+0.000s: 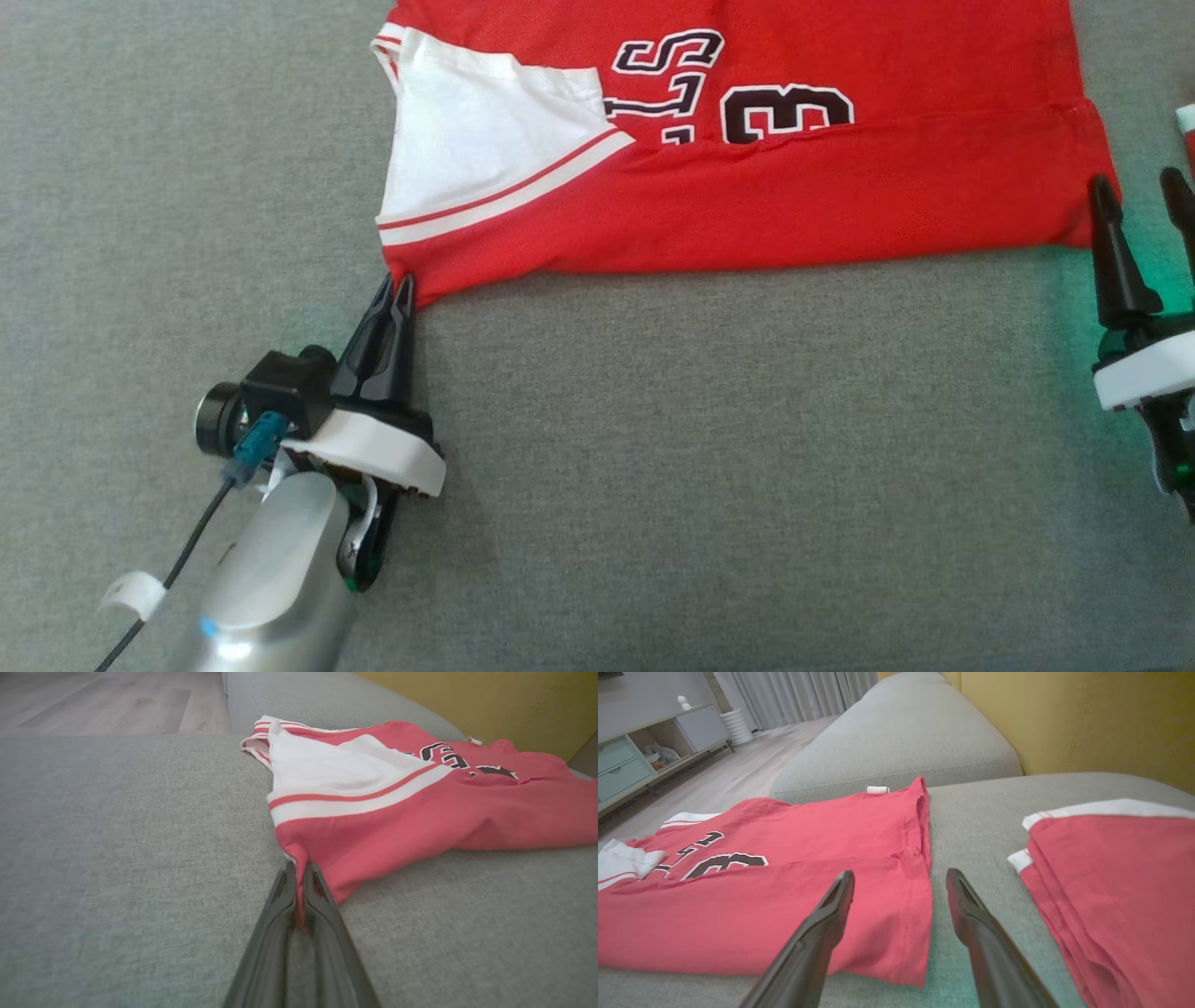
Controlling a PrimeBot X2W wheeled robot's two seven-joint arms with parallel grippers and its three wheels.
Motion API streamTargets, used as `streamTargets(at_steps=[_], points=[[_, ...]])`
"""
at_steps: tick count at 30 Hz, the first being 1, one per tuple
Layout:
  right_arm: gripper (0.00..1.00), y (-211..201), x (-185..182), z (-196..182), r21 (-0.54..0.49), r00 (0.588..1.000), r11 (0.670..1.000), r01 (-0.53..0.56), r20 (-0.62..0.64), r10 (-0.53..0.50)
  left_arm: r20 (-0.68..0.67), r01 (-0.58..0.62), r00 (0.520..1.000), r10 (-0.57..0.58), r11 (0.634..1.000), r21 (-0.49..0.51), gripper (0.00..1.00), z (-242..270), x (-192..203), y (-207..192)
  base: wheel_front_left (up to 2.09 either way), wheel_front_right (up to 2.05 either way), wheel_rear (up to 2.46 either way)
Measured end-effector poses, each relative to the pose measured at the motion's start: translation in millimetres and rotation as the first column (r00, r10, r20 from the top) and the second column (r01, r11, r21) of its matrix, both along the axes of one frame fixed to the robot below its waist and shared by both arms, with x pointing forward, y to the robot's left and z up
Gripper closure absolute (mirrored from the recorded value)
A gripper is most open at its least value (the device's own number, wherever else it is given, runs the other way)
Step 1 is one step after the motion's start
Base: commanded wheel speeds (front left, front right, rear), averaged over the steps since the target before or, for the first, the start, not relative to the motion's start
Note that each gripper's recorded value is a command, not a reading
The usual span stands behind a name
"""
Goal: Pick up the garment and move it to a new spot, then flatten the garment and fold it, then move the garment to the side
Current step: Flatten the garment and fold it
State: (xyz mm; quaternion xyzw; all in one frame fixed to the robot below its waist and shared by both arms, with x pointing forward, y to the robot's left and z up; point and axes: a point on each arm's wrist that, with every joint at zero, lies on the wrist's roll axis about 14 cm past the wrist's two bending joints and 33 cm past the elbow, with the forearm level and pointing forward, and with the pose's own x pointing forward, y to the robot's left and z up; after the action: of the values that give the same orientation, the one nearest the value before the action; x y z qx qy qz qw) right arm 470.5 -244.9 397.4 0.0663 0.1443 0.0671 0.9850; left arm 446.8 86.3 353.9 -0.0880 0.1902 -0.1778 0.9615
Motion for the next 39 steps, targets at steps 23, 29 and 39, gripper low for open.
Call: streamTargets(at_steps=[23,29,39], points=[[1.00,3,-24,-34,0.032,0.977,0.999,0.013,-0.215,-0.006,0.133,-0.028,0.991,0.020,0.998,0.061,1.00,45,-32,27,0.00,0.00,0.00],[1.00,-9,-64,-34,0.006,0.970,1.000,-0.002,-0.243,0.003,0.060,-0.037,0.998,0.033,0.998,0.056,1.00,35,-75,29,0.00,0.00,0.00],[1.00,-24,-126,-42,-0.025,0.950,1.000,0.012,-0.311,-0.019,-0.059,-0.049,0.997,0.049,0.999,0.015,1.00,21,-130,19,0.00,0.00,0.00]])
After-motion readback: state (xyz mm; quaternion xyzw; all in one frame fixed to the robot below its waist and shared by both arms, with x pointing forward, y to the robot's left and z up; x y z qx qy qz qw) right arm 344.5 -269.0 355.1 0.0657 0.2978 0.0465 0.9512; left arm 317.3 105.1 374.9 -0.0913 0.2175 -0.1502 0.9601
